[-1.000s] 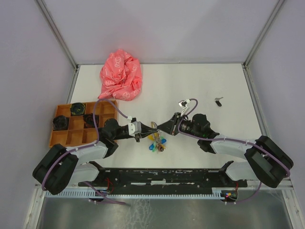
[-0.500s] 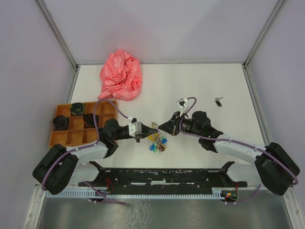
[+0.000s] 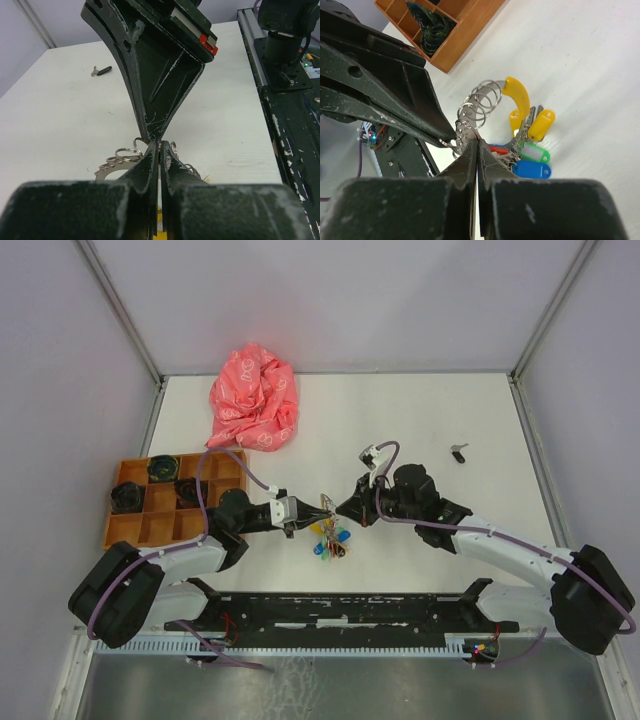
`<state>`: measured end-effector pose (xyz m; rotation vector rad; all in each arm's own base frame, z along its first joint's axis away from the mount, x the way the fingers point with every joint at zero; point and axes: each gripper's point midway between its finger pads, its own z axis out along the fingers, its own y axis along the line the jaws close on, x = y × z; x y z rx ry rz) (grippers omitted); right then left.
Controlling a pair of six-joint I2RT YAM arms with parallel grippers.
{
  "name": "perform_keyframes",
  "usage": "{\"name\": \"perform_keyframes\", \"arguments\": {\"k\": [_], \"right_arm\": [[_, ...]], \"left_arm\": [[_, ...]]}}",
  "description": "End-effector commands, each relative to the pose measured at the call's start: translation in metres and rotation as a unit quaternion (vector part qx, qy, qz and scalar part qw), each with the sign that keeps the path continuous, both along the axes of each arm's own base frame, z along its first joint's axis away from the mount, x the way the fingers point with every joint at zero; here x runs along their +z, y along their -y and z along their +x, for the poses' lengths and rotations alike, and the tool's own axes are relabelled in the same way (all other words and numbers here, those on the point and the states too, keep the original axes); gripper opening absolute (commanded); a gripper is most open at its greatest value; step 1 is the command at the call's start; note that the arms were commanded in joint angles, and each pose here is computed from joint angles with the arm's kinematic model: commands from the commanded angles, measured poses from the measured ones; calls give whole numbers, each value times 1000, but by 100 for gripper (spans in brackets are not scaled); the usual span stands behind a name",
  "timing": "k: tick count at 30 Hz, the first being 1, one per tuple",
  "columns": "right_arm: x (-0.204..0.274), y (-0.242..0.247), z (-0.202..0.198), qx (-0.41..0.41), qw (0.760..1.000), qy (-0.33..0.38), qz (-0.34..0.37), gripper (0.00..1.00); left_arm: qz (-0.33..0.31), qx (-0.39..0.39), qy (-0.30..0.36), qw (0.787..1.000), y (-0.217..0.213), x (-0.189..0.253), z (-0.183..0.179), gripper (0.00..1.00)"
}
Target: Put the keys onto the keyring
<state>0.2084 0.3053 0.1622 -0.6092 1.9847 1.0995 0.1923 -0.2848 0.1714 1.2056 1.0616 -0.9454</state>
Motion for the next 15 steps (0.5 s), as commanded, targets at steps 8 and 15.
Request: {"name": "perform_keyframes", "arguments": {"k": [8,15], "right_arm": [[22,1,5,-7,999,42,-4,2],[31,3,13,-55,998,22,32,23]], "left_arm": [[-20,2,56,998,1,21,4,3],[-21,0,56,998,1,21,3,3]]}}
